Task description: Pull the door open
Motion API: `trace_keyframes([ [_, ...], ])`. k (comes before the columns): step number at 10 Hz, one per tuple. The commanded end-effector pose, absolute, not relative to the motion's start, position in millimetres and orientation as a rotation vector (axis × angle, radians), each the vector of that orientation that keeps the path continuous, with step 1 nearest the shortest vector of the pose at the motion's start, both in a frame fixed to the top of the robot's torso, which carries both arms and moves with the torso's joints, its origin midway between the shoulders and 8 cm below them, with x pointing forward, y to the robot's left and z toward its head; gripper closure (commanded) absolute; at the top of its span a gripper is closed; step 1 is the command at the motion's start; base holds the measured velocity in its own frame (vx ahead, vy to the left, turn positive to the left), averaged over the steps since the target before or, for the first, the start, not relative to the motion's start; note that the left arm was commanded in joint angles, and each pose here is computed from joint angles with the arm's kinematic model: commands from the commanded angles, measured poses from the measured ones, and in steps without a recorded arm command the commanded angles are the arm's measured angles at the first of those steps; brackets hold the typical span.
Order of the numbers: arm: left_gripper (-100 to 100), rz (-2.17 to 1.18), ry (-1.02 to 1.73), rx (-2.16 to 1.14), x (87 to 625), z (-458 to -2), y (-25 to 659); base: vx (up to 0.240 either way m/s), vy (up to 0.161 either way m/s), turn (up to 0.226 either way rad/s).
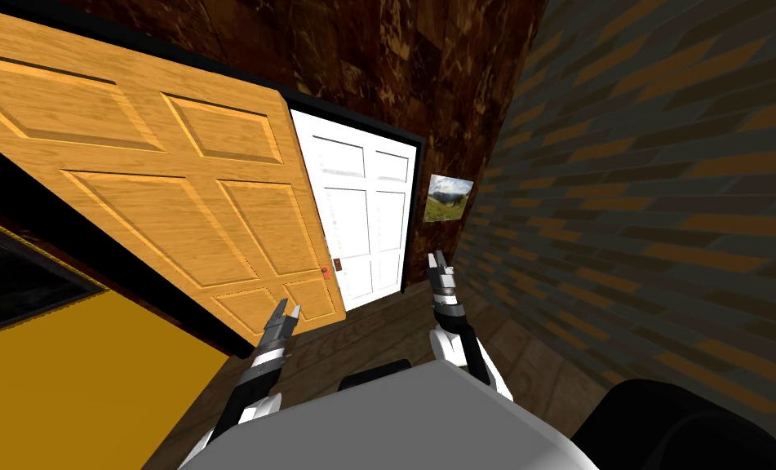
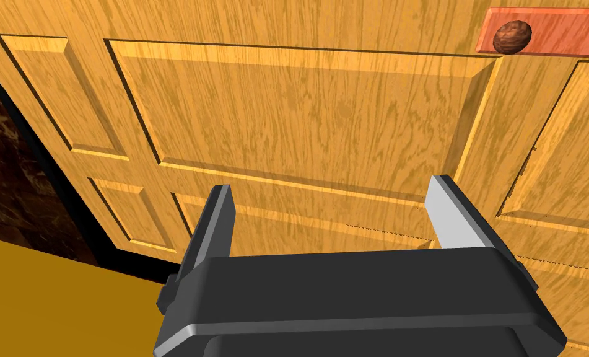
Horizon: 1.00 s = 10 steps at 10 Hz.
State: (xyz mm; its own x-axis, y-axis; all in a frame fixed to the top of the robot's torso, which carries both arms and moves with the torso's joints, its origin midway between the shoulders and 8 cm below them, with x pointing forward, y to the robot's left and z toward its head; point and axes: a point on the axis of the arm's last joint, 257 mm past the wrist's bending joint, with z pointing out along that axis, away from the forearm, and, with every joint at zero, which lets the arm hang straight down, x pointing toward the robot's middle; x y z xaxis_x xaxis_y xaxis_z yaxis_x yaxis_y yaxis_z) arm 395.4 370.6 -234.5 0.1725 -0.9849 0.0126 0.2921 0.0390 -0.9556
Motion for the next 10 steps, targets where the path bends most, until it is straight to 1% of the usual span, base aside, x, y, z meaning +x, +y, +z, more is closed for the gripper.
trace_keyframes([
  [1,-100,-1.185,0.884,-1.076,395,-248,377,0.087,0.005,-0.042],
  [10,-100,-1.107,0.932,-1.179,382,-309,410,0.100,0.008,-0.039],
])
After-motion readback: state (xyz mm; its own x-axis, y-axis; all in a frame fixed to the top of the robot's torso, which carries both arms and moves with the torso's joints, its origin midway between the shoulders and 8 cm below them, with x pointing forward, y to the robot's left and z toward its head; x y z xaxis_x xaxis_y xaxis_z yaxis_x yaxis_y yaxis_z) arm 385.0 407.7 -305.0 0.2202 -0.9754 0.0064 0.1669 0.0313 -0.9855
